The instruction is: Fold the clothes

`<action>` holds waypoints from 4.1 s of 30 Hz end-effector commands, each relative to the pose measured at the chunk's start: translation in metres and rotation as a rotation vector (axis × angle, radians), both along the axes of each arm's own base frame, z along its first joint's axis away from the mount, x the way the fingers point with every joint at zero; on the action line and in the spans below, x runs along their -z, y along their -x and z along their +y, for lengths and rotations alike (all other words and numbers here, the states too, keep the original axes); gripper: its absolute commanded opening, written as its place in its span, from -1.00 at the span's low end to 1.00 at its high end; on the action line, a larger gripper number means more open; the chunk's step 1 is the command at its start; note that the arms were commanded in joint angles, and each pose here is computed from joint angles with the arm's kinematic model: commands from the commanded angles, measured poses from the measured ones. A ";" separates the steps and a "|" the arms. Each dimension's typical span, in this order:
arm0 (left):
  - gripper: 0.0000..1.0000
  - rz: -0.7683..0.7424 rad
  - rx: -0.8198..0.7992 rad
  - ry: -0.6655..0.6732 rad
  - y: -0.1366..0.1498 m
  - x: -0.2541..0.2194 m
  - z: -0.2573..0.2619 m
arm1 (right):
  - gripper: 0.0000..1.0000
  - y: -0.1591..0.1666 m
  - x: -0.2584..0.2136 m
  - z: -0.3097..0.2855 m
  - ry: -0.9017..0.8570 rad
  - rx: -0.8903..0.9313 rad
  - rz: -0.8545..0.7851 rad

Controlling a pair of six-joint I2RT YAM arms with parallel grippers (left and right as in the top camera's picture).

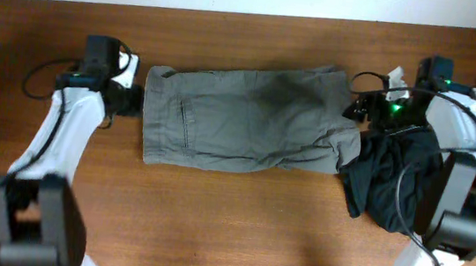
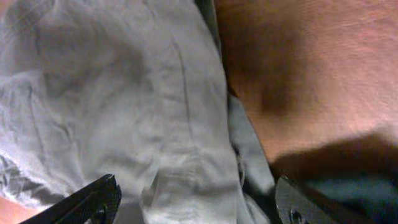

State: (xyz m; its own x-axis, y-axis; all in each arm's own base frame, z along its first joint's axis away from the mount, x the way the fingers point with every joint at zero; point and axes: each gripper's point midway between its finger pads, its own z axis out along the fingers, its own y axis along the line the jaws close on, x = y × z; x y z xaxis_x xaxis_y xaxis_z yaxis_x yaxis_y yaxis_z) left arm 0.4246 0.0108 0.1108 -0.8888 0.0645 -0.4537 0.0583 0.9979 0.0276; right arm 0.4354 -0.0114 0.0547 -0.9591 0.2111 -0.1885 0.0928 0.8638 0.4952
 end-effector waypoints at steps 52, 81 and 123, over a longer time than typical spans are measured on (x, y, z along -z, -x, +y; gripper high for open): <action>-0.31 -0.171 0.026 0.070 0.028 -0.090 -0.015 | -0.92 0.023 -0.122 0.111 0.362 -0.226 -0.037; -0.29 -0.308 0.042 0.085 0.049 -0.144 -0.019 | -0.92 0.020 -0.039 0.343 0.237 -0.559 -0.245; -0.28 -0.294 0.041 0.085 0.051 -0.141 -0.019 | -0.92 -0.042 0.038 0.190 0.068 -0.249 0.042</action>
State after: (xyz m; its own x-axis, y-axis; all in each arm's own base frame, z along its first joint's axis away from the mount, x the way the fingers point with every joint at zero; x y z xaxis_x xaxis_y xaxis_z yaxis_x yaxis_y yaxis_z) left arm 0.3747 -0.0054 0.2443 -0.7312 0.0604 -0.6794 0.0988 0.9949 -0.0178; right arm 0.4829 0.1642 0.0300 -0.9795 -0.0518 -0.1945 -0.1243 0.9157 0.3822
